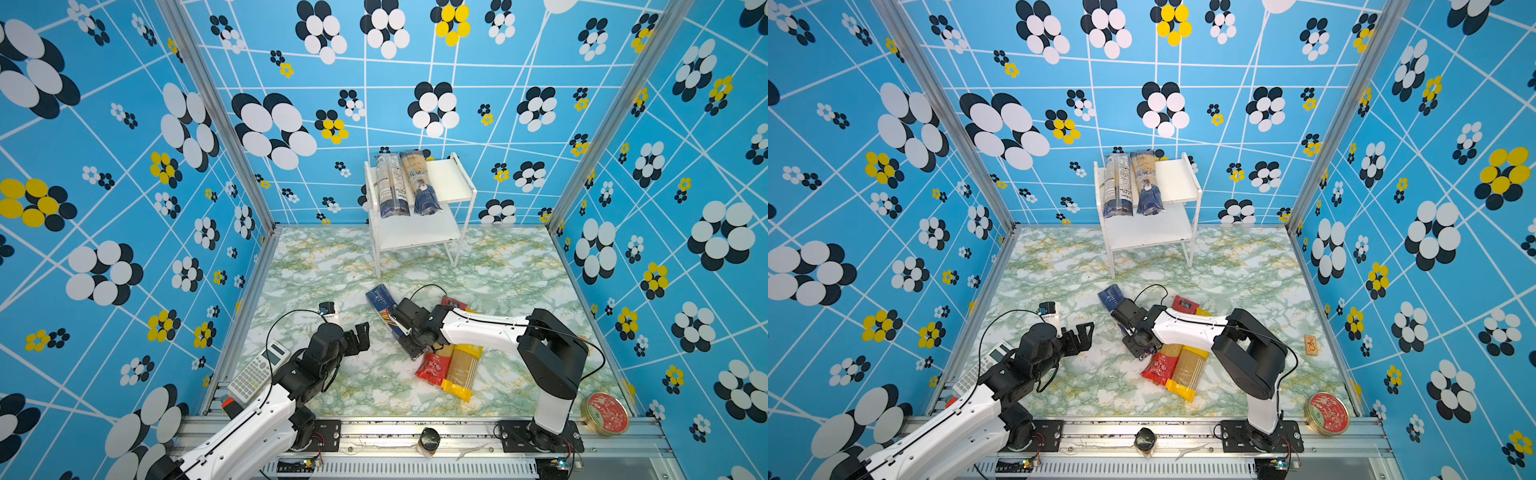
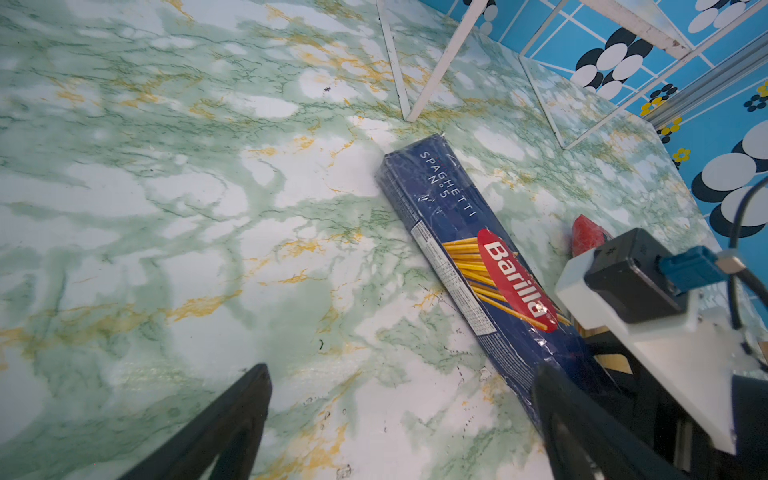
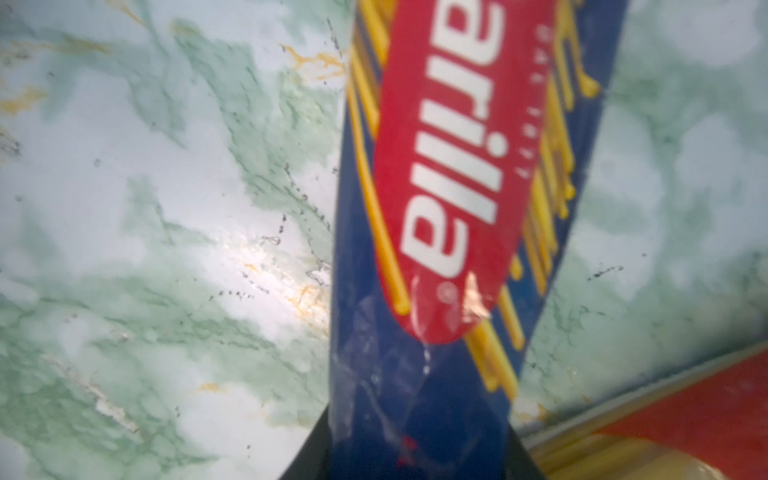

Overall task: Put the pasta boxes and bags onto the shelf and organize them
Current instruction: 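Close the right gripper on the blue Barilla box and tilt it upright, then lift the Barilla box and carry it toward the shelf with the right gripper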

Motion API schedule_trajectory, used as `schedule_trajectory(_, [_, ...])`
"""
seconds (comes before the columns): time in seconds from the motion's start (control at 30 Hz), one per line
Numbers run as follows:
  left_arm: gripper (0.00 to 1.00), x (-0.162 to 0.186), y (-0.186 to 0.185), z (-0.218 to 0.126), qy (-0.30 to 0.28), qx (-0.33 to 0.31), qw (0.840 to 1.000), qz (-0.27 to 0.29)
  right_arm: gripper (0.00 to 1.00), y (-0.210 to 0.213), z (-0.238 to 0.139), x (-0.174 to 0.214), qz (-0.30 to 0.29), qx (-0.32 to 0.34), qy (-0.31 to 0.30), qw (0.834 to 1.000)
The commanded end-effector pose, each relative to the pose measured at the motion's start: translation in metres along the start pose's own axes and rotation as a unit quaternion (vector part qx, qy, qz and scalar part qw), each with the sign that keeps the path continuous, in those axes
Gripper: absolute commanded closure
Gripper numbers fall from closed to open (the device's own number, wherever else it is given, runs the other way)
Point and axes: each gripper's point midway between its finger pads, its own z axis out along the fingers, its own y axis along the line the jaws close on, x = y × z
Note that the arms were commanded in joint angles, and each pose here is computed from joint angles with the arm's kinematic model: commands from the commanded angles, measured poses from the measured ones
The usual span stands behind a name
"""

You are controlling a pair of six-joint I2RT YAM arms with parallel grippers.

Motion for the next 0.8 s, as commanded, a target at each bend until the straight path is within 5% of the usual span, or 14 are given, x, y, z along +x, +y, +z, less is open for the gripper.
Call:
schedule_trajectory(0.0, [0.01,-0.006,-0.003,0.0,-0.008,0.007,1.0,-0.01,0.73,-0.004,-0.01,0.002,-0.014,-0.002,0.005,1.0])
schedule_trajectory(0.37, [0.01,-0.007,-0.003,0.0,-0.01,0.007,1.0,-0.011,0.99,-0.009,-0.031,-0.012,0.001,-0.019,0.001,1.0])
schedule_trajectory(0.77, [0.01,-0.007,-0.002,-0.001,-0.012,0.007,1.0,-0.015,1.0,-0.018,-0.07,-0.028,0.021,-0.032,-0.045,0.998])
